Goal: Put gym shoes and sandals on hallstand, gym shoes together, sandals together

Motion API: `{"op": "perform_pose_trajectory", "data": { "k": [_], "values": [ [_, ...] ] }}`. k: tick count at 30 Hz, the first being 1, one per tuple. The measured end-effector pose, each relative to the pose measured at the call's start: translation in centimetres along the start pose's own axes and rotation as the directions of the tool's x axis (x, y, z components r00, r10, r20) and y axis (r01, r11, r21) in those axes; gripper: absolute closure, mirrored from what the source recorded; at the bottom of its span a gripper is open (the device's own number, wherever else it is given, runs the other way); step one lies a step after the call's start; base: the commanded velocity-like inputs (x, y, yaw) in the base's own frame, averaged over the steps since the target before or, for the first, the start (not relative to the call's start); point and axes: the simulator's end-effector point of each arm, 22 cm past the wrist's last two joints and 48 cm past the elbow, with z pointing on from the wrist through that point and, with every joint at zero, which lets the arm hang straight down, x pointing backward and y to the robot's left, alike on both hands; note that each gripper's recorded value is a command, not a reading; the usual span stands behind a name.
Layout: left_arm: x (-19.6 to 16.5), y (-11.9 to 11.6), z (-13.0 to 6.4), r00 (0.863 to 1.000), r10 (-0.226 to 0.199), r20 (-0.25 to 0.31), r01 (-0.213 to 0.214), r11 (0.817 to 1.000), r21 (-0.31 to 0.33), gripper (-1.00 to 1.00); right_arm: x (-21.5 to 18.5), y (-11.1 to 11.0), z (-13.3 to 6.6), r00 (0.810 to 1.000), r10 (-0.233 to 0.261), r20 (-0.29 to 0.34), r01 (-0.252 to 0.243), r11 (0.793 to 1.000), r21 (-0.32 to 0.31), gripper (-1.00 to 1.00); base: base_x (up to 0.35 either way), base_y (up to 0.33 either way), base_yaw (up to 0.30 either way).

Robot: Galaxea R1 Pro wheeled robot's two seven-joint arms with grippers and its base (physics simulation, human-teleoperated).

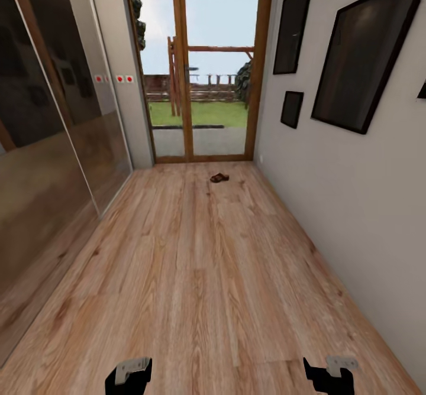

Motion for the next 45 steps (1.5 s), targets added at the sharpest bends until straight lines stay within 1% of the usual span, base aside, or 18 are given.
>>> {"op": "perform_pose_trajectory", "data": {
  "k": [5, 10, 12, 13, 17, 45],
  "values": [
    [0.0, 0.0, 0.0, 1.0, 0.0, 0.001, 0.0, 1.0, 0.0, -1.0, 0.0, 0.0, 0.0, 1.0, 0.0, 0.0, 0.0, 1.0, 0.0, -1.0, 0.34, 0.0, 0.209],
    [-0.1, 0.0, 0.0, 1.0, 0.0, 0.001, 0.0, 1.0, 0.0, -1.0, 0.0, 0.0, 0.0, 1.0, 0.0, 0.0, 0.0, 1.0, 0.0, -1.0, 0.34, 0.0, 0.081],
    [-0.1, 0.0, 0.0, 1.0, 0.0, 0.003, 0.0, 1.0, 0.0, -1.0, 0.0, 0.0, 0.0, 1.0, 0.0, 0.0, 0.0, 1.0, 0.0, -1.0, 0.34, 0.0, 0.016],
    [-0.8, 0.0, 0.2, 1.0, 0.0, 0.019, 0.0, 1.0, 0.0, -1.0, 0.0, 0.0, 0.0, 1.0, 0.0, 0.0, 0.0, 1.0, 0.0, -1.0, 0.34, 0.0, 0.003],
    [-1.2, 0.0, 0.3, 1.0, 0.0, 0.026, 0.0, 1.0, -0.001, -1.0, 0.1, -0.1, -0.1, 1.0, -0.001, -0.002, 0.001, 1.0, 0.001, -1.0, 0.34, 0.0, 0.002],
    [-1.3, 0.0, 0.3, 1.0, 0.0, 0.028, 0.0, 1.0, -0.001, -1.0, 0.2, -0.3, -0.1, 1.0, -0.002, -0.002, 0.002, 1.0, 0.004, -1.0, 0.34, 0.0, 0.0]
  ]
}}
